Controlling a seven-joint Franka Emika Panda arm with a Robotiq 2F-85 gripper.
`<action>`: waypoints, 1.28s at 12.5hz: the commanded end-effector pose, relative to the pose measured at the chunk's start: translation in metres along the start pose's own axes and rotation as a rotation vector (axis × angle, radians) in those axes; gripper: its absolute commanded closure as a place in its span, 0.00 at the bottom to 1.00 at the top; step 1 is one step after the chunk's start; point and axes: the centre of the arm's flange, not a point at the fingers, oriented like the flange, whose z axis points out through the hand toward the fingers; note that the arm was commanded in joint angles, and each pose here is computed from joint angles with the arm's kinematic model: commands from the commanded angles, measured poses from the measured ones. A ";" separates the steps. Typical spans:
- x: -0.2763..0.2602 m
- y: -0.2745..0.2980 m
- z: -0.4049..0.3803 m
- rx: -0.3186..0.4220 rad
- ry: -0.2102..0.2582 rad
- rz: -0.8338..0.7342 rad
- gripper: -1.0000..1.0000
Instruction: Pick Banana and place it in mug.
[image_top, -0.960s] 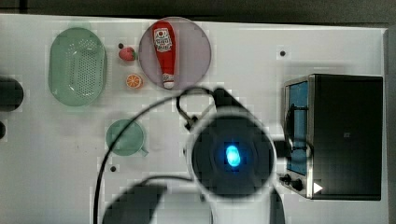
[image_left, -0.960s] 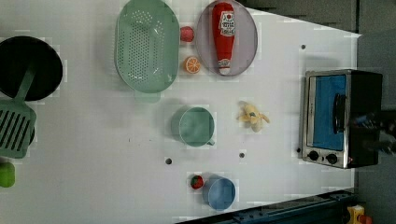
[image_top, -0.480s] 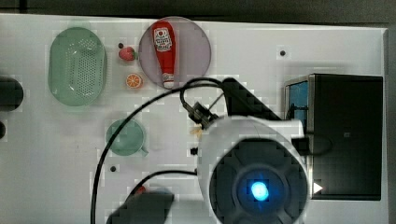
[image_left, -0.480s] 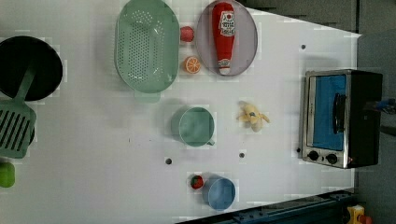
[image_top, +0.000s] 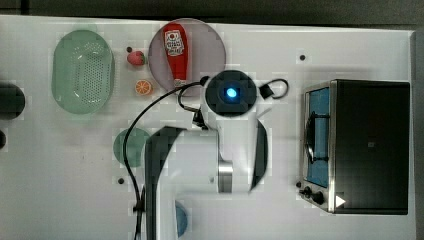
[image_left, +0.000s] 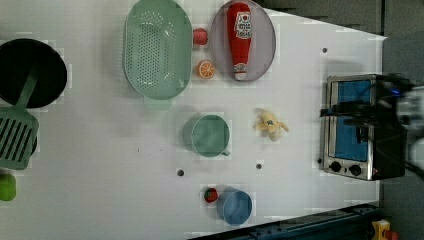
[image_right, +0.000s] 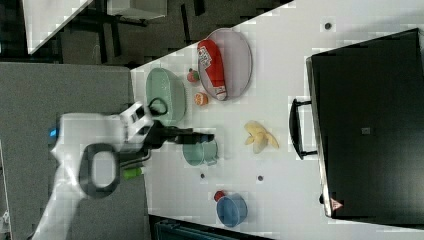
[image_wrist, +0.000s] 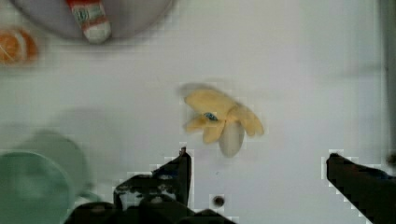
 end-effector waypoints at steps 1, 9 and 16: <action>0.008 0.005 0.050 0.023 -0.027 -0.395 0.00; 0.003 -0.006 0.186 0.029 -0.016 -0.569 0.00; -0.006 0.000 0.219 0.027 0.007 -0.568 0.40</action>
